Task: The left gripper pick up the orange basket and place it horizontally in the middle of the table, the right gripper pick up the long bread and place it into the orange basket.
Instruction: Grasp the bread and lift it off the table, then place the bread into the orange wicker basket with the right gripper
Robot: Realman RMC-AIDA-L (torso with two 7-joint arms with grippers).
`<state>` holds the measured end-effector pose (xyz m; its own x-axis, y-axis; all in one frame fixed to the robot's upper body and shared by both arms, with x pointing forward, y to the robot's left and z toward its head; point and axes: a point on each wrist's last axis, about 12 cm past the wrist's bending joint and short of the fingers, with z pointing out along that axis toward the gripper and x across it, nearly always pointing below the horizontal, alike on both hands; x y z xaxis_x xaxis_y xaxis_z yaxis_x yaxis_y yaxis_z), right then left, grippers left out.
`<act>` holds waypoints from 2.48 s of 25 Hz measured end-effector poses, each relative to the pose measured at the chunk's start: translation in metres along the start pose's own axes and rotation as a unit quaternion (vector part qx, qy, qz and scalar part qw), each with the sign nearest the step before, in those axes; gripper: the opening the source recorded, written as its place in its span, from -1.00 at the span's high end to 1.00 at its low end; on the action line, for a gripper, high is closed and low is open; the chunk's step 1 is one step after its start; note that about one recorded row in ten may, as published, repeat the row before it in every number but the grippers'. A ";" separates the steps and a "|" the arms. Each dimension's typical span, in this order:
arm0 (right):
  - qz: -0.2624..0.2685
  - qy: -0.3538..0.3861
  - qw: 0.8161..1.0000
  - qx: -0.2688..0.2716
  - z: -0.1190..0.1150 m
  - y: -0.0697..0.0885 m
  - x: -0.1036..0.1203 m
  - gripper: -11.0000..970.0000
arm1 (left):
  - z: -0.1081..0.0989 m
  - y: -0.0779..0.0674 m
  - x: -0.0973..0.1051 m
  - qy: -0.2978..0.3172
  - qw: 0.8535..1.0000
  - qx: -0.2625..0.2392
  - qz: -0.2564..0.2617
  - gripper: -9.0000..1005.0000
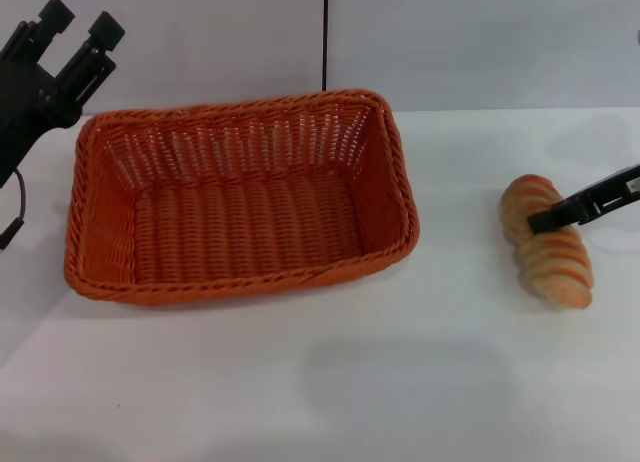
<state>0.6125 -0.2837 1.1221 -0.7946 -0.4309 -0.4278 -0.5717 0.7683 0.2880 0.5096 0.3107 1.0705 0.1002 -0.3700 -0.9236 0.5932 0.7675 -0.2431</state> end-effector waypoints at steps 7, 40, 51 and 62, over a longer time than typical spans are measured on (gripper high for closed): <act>0.017 -0.037 0.999 -0.011 -0.004 -0.002 0.006 0.39 | 0.001 -0.005 -0.002 -0.006 1.000 0.022 0.007 -0.52; -0.141 -0.356 0.887 -0.259 -0.036 0.081 -0.051 0.58 | -0.005 -0.009 -0.002 -0.017 0.999 0.028 0.001 -0.52; -0.138 -0.325 0.897 -0.267 0.006 0.100 -0.075 0.53 | -0.007 -0.010 0.000 -0.014 1.000 0.027 -0.004 -0.52; -0.124 -0.318 0.899 -0.274 0.008 0.096 -0.062 0.06 | -0.006 -0.010 -0.001 -0.015 0.999 0.028 -0.001 -0.52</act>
<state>0.6089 -0.1799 1.1698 -0.4516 -0.0649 -0.8899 -0.8682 0.2618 0.4215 0.4988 0.3067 1.0718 0.1212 -0.3877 -0.9138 0.6374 0.7361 -0.2278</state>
